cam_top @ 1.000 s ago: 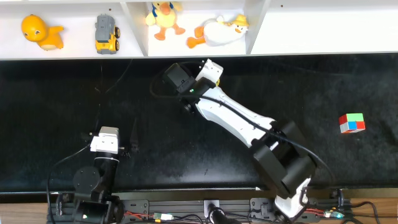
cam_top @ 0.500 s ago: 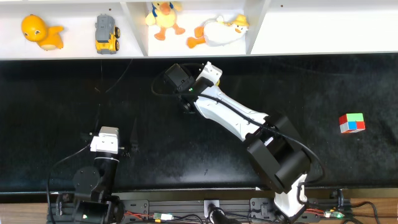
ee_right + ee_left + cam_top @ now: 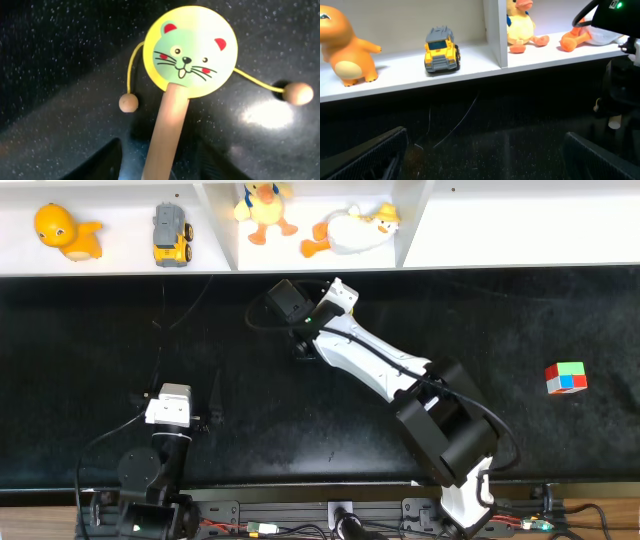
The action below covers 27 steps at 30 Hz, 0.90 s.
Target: Store Toys
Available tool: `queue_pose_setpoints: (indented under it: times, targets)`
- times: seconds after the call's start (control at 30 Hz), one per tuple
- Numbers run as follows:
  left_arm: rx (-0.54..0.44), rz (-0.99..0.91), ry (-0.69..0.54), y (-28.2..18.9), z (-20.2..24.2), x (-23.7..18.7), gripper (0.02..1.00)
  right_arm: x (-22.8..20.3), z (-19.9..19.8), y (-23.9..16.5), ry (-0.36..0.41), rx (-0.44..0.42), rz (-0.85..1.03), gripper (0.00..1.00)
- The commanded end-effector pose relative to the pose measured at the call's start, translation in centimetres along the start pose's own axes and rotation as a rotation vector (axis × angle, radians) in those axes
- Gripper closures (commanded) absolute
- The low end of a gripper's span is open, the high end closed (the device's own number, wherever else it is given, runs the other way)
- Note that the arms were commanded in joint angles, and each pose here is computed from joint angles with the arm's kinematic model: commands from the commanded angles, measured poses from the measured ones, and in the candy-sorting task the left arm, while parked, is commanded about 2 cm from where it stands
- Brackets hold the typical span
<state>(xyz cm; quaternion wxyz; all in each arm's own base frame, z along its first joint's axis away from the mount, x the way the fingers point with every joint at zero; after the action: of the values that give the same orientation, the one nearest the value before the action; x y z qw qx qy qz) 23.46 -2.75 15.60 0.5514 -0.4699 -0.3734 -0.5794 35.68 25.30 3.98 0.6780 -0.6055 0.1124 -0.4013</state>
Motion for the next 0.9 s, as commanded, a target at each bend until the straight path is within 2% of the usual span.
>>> queue_pose_setpoints:
  times: [0.03, 0.2, 0.33, 0.57, 0.7, 0.77, 0.9]
  targets:
    - [0.006, -0.005, 0.019, -0.1, 0.1, 0.1, 0.020, 0.0, 0.2, 0.3, 0.010, -0.004, 0.004, 0.711]
    - [0.006, -0.005, 0.019, -0.1, 0.1, 0.1, 0.020, 0.0, -0.2, 0.3, 0.005, -0.021, 0.006, 0.812]
    - [0.006, -0.005, 0.019, -0.1, 0.1, 0.1, 0.020, -0.1, -1.0, 0.3, -0.006, -0.054, 0.010, 0.849]
    - [0.006, -0.005, 0.019, -0.1, 0.1, 0.1, 0.020, -0.7, -2.8, -0.1, -0.043, -0.121, 0.021, 0.866]
    - [0.006, -0.005, 0.019, -0.1, 0.1, 0.1, 0.020, 0.3, -3.7, -2.1, -0.091, -0.131, 0.003, 0.877]
    - [0.006, -0.005, 0.019, -0.1, 0.1, 0.1, 0.020, 1.1, -4.4, -3.4, -0.111, -0.125, -0.022, 0.853]
    - [0.006, -0.005, 0.019, -0.1, 0.1, 0.1, 0.020, 2.4, -7.2, -5.7, -0.104, -0.112, -0.070, 0.809]
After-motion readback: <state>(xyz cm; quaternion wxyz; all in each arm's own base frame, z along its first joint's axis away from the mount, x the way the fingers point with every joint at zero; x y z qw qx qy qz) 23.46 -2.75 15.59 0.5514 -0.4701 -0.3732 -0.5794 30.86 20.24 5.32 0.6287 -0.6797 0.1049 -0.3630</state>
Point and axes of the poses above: each gripper's point midway between its finger pads, its own y axis out along the fingers, its own z axis along the line the jaws close on, x = y × z, the point moved 1 cm from there along -y, back along the fingers, and after that the axes turned 10 degrees about y, right-handed, at the moved point
